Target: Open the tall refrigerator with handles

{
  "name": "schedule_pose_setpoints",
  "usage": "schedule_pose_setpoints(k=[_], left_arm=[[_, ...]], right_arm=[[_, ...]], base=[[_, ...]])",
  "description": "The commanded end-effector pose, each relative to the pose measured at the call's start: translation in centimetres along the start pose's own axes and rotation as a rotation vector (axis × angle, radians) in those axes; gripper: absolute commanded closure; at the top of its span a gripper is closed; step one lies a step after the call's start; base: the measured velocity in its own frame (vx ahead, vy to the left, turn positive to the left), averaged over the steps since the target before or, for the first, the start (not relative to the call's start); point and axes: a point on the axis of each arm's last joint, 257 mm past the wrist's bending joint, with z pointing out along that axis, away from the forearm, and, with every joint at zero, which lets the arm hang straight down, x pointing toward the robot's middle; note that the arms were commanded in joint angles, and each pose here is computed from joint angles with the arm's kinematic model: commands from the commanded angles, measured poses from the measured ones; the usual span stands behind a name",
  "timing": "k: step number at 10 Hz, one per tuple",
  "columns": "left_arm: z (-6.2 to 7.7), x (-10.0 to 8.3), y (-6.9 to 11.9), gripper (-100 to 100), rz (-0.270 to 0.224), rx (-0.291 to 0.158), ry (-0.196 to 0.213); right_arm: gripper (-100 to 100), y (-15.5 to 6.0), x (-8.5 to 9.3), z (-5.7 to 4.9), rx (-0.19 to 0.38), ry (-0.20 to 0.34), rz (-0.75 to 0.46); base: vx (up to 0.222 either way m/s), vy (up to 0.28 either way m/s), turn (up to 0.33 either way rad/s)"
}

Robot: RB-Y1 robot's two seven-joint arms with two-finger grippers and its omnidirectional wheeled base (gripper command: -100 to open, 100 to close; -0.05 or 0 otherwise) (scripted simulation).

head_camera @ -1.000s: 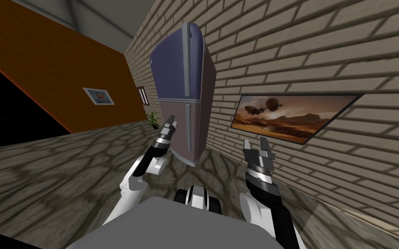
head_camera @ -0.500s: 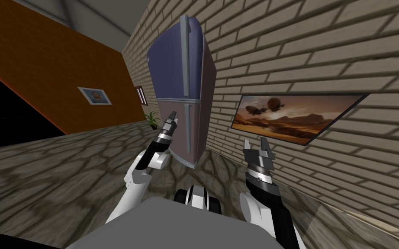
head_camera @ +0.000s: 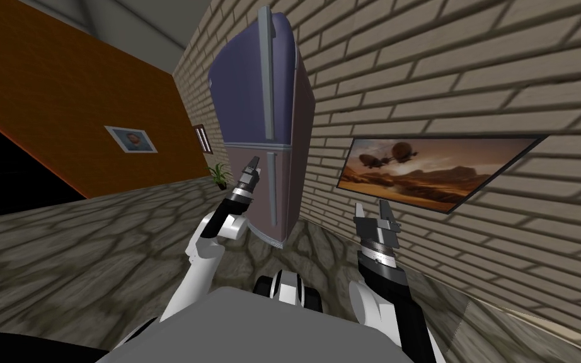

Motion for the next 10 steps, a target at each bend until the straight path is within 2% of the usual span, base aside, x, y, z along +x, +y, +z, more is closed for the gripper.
schedule_pose_setpoints(k=[1,2,8,9,10], left_arm=[[1.6,0.0,-0.9,-100,0.021,-0.001,0.006],[1.6,0.1,-0.6,-100,0.021,-0.012,0.008],[5.0,-0.1,-2.7,-100,0.080,-0.017,0.019],[5.0,0.0,-2.4,-100,0.081,-0.030,0.021],[5.6,-0.1,-2.7,-100,0.094,-0.033,0.022]], right_arm=[[0,0.0,0.0,0.0,0.000,0.000,0.000],[0,0.0,0.0,0.0,0.000,0.000,0.000],[0,0.0,0.0,0.0,0.000,0.000,0.000],[0,0.0,0.0,0.0,0.000,0.000,0.000],[0,0.0,0.0,0.0,0.000,0.000,0.000]], base=[[0.078,0.028,-0.031],[0.060,0.024,-0.015],[0.072,0.019,-0.023],[0.066,0.024,-0.013],[0.050,0.027,-0.018]])
